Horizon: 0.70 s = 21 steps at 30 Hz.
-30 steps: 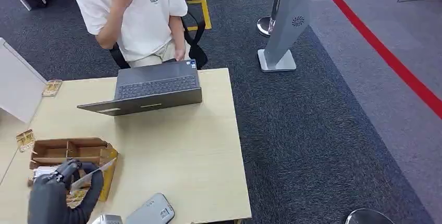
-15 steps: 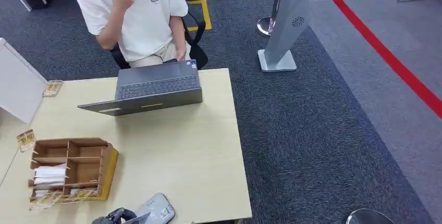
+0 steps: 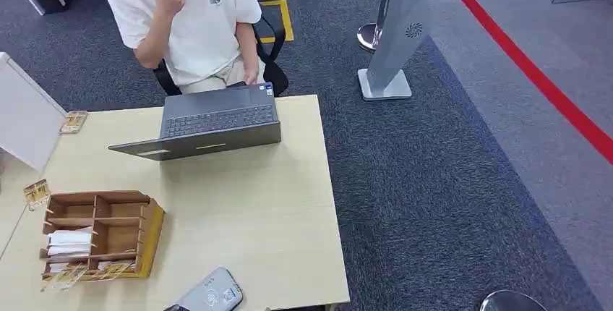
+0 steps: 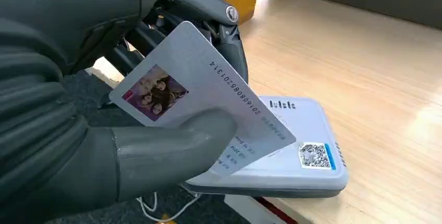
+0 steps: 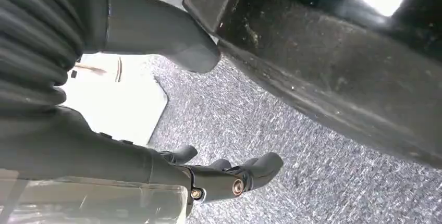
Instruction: Pass the card to the sensor for recognition and then transmit it.
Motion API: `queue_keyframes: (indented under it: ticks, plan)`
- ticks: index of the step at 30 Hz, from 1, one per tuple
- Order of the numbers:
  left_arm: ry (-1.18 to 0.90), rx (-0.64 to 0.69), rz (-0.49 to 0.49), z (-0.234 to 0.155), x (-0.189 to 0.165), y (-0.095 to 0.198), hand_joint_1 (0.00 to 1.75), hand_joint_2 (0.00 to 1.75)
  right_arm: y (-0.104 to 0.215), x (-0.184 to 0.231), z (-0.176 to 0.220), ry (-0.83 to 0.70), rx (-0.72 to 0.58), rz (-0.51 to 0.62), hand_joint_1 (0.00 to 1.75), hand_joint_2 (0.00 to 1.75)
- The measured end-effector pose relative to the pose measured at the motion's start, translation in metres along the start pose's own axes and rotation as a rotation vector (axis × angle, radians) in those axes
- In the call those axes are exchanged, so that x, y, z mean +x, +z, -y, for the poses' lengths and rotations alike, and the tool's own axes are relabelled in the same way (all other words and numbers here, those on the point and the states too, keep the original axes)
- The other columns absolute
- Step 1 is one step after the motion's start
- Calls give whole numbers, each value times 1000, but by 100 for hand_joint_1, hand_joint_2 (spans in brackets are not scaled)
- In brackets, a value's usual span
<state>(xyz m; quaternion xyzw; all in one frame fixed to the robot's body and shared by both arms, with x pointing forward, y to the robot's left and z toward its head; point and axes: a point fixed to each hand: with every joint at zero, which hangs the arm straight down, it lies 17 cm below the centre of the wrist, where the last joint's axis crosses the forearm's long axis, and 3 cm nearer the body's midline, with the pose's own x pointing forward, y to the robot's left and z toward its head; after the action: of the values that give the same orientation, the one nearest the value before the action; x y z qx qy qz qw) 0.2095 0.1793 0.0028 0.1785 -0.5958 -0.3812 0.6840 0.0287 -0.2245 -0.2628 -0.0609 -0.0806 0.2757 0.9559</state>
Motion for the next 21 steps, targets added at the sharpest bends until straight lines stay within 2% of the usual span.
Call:
queue_keyframes:
  ticks: [5, 11, 16, 21]
  plan:
    - [-36, 24, 17, -4, 4, -1, 175, 175, 0, 1, 1, -10, -8, 2, 0, 175]
    - [-77, 150, 147, -42, 41, -16, 175, 175, 1, 1, -1, -55, -18, -14, 0, 175]
    - [-78, 212, 132, -66, 38, -22, 175, 175, 3, 2, -3, -57, -22, -11, 0, 175]
    - [-121, 230, 75, -71, 26, -23, 175, 175, 3, 4, -1, -54, -27, -9, 0, 175]
